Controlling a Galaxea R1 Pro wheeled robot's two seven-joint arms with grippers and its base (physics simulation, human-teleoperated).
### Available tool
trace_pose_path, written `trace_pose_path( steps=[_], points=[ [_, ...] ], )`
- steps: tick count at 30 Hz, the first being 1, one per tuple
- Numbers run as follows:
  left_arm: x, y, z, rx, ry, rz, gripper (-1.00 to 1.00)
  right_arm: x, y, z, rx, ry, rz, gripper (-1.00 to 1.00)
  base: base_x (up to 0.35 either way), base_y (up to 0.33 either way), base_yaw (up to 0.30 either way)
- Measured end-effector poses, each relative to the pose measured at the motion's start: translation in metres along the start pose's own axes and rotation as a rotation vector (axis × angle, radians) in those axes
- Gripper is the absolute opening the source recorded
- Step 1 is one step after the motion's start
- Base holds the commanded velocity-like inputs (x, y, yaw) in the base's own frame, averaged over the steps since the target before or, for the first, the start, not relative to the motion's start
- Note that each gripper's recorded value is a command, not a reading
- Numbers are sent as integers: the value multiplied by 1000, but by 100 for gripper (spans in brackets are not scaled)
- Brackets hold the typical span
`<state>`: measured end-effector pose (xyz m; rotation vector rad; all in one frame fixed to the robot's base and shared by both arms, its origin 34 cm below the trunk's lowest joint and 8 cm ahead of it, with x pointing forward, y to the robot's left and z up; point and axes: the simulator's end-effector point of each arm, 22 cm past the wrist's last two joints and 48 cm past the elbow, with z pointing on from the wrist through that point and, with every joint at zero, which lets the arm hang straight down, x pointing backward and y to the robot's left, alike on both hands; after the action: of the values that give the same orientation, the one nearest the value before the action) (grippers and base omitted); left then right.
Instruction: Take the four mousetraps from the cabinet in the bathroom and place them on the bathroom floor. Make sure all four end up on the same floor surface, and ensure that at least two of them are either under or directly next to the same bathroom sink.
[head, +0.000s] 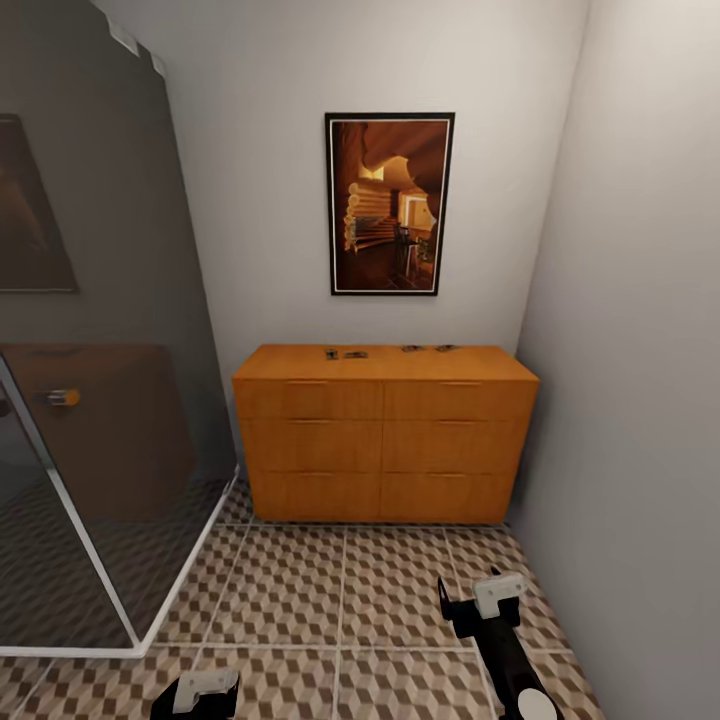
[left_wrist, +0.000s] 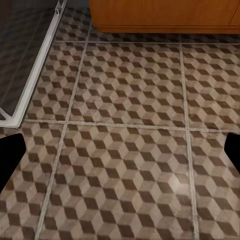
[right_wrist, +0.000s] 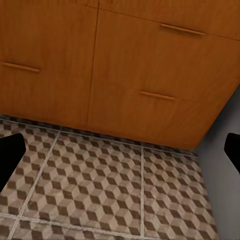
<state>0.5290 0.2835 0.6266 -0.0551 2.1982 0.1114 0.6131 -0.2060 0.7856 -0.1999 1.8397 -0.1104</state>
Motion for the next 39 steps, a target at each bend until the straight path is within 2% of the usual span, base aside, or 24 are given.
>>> trace_pose_path(
  steps=[39],
  points=[
    [0,0,0,0,0,0,100,1,0,0,0,1,0,100,164,0,0]
  ],
)
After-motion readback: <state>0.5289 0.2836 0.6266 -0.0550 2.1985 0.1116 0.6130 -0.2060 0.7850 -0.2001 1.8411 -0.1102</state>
